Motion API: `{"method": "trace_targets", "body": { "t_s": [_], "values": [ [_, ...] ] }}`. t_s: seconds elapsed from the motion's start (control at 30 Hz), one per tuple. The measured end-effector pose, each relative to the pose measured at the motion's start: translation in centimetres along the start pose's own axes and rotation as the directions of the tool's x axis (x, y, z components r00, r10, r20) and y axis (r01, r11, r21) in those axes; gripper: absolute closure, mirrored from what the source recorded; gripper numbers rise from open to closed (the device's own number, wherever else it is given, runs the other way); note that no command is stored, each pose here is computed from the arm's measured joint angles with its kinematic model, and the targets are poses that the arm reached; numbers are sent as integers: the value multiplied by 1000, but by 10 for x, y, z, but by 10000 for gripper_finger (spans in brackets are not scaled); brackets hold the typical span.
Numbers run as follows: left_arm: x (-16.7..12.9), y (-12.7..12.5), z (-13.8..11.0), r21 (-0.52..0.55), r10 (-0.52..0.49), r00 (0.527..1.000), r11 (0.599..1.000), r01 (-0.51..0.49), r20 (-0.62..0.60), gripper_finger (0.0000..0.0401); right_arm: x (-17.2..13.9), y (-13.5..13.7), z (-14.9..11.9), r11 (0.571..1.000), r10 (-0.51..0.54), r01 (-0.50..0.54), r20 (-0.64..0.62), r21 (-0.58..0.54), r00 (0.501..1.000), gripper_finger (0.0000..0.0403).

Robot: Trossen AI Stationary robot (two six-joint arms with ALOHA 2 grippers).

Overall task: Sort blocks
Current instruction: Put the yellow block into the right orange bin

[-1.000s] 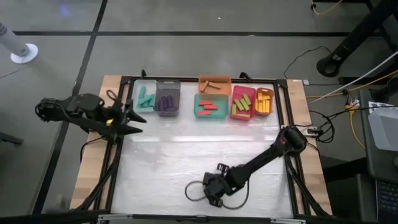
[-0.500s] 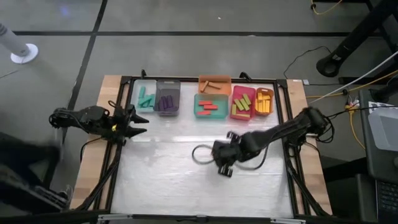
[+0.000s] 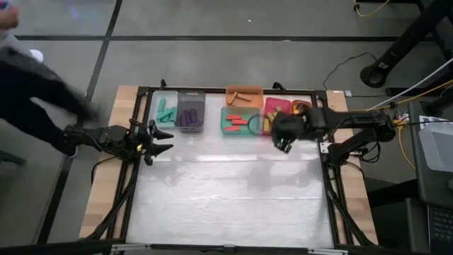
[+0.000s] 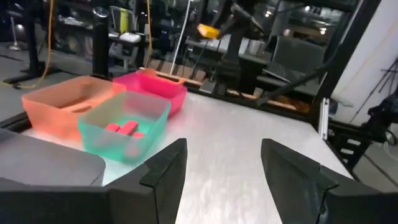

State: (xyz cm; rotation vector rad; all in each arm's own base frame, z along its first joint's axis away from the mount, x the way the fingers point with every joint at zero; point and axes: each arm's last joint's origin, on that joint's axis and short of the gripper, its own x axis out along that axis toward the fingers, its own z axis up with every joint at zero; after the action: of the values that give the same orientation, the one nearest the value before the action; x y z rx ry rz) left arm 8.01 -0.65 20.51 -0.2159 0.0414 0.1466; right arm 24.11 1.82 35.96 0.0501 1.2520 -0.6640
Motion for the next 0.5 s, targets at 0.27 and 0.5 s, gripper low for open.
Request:
{"method": "trace_targets", "body": {
  "t_s": [0.27, 0.5],
  "values": [
    [0, 0, 0, -1, 5, 1000, 1000, -5, 2, 208, 40, -56, -11, 994, -90, 96, -98, 53, 991, 300],
    [0, 1, -5, 0, 20, 999, 1000, -20, -50, 208, 92, -94, -51, 974, -99, 148, -264, 173, 959, 300]
  ]
}}
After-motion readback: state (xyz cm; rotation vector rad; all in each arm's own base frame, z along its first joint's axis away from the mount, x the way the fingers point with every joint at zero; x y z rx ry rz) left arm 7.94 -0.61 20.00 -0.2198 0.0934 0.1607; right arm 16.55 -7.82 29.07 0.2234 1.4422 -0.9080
